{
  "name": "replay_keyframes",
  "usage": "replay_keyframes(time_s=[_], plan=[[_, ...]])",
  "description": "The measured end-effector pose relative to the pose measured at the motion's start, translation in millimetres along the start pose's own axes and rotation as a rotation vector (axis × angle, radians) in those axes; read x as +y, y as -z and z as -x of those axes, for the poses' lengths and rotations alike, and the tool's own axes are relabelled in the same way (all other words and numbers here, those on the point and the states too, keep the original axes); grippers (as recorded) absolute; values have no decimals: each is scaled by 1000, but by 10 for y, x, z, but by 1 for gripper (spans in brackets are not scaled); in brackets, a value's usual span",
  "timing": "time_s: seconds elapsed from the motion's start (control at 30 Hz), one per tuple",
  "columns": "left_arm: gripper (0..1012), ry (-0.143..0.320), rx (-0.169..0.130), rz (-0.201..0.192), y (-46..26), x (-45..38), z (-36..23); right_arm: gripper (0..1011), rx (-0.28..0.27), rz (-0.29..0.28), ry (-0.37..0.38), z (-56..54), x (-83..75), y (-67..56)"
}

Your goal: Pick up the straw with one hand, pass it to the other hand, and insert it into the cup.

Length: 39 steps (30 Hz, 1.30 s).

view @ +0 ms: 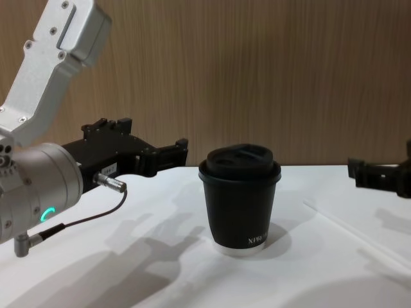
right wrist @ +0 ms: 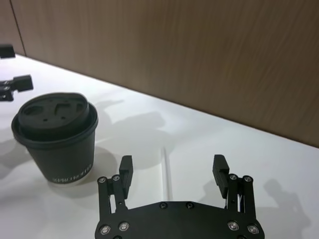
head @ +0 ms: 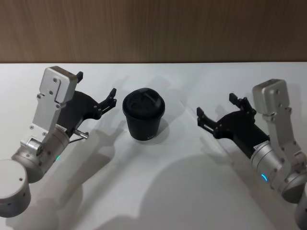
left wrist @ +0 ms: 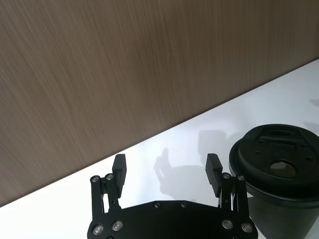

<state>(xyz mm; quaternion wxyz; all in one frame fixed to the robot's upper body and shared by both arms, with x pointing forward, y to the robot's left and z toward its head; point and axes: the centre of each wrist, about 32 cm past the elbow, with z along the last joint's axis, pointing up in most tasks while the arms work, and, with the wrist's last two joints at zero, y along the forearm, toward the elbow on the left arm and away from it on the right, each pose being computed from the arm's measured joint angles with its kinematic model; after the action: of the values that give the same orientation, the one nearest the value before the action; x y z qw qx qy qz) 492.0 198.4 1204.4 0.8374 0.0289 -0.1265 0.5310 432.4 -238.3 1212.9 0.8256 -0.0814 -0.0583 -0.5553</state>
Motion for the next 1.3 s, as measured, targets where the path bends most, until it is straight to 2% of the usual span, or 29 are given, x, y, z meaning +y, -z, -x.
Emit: replay_keyframes(time_s=[0.23, 0.47, 0.63, 1.3], plan=[[1003, 0, 0, 0, 0, 0, 0, 1001, -33, 87, -36, 25, -45, -85], [1003, 0, 0, 0, 0, 0, 0, 1001, -40, 168, -59, 23, -66, -122], [1003, 0, 0, 0, 0, 0, 0, 1001, -33, 201, -65, 2, -71, -129], [1003, 0, 0, 0, 0, 0, 0, 1001, 15, 250, -85, -205, 1, -84]])
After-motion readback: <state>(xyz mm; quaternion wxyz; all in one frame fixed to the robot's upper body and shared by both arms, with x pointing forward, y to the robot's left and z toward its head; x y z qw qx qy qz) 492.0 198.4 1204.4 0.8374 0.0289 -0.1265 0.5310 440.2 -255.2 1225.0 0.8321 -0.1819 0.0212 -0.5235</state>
